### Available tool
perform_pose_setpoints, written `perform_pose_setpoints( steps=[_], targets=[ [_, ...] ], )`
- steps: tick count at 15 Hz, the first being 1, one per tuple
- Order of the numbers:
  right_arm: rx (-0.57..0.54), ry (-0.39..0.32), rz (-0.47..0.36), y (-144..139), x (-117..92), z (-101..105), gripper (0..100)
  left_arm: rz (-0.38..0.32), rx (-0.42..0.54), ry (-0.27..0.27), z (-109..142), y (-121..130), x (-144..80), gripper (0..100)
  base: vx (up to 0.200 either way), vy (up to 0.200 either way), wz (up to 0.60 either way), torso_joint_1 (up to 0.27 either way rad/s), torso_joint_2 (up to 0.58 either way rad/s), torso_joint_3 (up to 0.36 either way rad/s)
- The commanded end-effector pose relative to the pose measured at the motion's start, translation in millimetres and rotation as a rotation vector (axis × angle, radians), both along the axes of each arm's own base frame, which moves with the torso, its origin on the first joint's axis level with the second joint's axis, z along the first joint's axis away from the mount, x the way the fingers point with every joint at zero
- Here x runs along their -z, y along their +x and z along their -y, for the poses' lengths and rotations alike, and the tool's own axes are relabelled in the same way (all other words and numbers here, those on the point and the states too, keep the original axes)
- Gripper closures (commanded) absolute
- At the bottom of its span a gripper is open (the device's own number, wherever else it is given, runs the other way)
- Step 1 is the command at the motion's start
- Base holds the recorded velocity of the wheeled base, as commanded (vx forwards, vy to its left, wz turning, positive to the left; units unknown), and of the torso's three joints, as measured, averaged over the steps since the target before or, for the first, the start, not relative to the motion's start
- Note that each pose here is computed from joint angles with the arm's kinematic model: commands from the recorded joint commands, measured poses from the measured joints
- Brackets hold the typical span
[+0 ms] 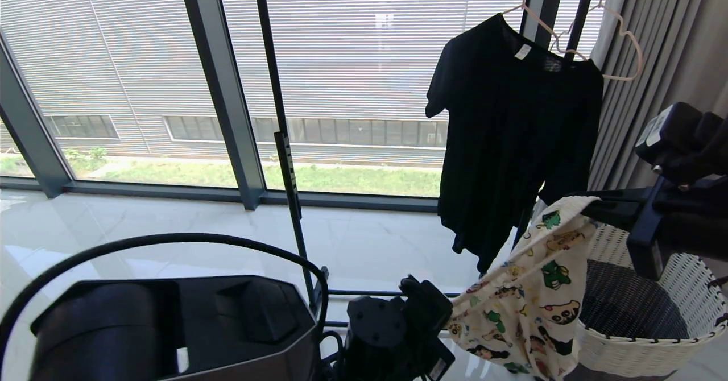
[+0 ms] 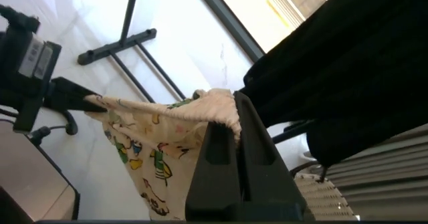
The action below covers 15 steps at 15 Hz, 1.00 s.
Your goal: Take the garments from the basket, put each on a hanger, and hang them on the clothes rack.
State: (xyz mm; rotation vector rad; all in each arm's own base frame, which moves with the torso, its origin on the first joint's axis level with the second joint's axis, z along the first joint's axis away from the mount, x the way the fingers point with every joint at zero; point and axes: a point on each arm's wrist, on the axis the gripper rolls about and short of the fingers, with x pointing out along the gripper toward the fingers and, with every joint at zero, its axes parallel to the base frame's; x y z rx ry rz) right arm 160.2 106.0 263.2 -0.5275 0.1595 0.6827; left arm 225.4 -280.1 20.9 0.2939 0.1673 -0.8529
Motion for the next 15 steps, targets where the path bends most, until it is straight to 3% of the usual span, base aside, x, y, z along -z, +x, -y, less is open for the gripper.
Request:
perform_pose_setpoints(
  steps=[1,5,10,12,15],
  targets=[
    [-0.025,-0.015,-0.02,11.7,9.5,-13.9,100,0.032,-0.128,-0.037,-68.3,-5.0,-64.2,100,0.0,0.0,0.0,0.0,0.0,0.0],
    [-0.025,-0.019,-0.025,11.5,12.3,-14.5,100,-0.018,-0.237,0.01,-131.8,-32.0,-137.9,100,0.0,0.0,0.0,0.0,0.0,0.0],
    [-0.062,0.005,0.015,-1.2,1.8,-15.0,100,-0.091,-0.225,0.072,-183.1,-95.7,-248.1,100,0.0,0.0,0.0,0.0,0.0,0.0],
    [-0.075,0.02,0.036,-2.8,-6.0,-16.5,100,-0.058,-0.195,0.033,-190.8,-107.2,-274.8,100,0.0,0.0,0.0,0.0,0.0,0.0],
    [-0.089,0.041,0.065,-1.3,-19.7,-21.2,100,-0.002,-0.188,-0.017,-192.3,-110.0,-295.4,100,0.0,0.0,0.0,0.0,0.0,0.0]
  ],
)
